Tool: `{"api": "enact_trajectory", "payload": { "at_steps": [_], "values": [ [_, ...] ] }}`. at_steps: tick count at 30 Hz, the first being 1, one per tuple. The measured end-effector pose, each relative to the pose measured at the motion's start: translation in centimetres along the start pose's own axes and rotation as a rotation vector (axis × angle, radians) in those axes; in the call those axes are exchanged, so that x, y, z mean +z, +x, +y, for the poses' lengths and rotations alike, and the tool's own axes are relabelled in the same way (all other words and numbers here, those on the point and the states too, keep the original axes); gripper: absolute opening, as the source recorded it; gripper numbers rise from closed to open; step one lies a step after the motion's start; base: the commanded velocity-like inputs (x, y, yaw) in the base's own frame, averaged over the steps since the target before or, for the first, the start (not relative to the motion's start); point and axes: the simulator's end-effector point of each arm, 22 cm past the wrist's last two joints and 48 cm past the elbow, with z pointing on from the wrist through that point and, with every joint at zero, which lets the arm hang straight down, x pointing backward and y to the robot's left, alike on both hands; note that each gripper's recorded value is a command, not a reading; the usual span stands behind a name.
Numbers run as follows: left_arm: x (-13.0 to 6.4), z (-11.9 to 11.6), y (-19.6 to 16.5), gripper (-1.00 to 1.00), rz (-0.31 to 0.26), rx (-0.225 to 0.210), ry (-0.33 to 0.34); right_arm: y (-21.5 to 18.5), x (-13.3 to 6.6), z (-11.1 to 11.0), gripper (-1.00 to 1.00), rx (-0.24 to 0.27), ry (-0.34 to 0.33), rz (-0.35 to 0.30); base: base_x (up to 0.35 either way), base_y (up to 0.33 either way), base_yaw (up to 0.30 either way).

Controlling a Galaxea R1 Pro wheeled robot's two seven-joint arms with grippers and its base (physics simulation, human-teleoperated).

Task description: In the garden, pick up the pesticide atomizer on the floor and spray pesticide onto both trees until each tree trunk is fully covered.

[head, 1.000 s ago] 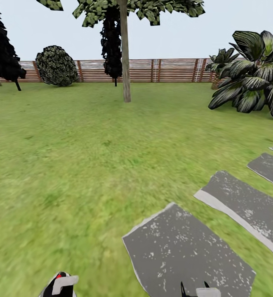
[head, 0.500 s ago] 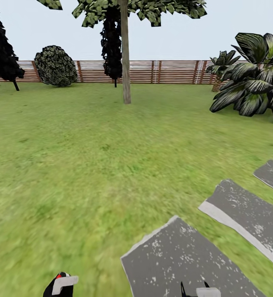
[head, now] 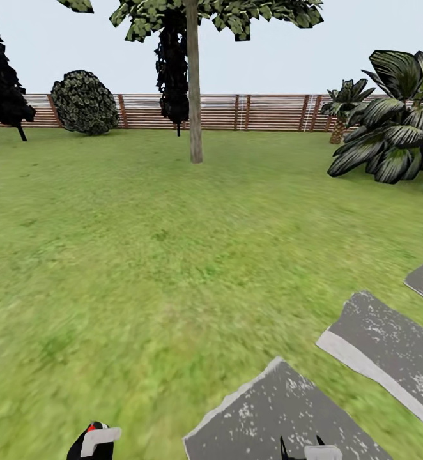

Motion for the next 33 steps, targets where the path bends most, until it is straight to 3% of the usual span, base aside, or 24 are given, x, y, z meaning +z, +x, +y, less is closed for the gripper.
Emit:
{"api": "enact_trajectory", "payload": {
  "at_steps": [33],
  "values": [
    [0.0,0.02,-0.05,-1.0,-0.001,-0.001,-0.001,0.03,-0.03,0.01,1.0,0.0,0.0,0.0,0.342,0.0,0.0]
  ]
}}
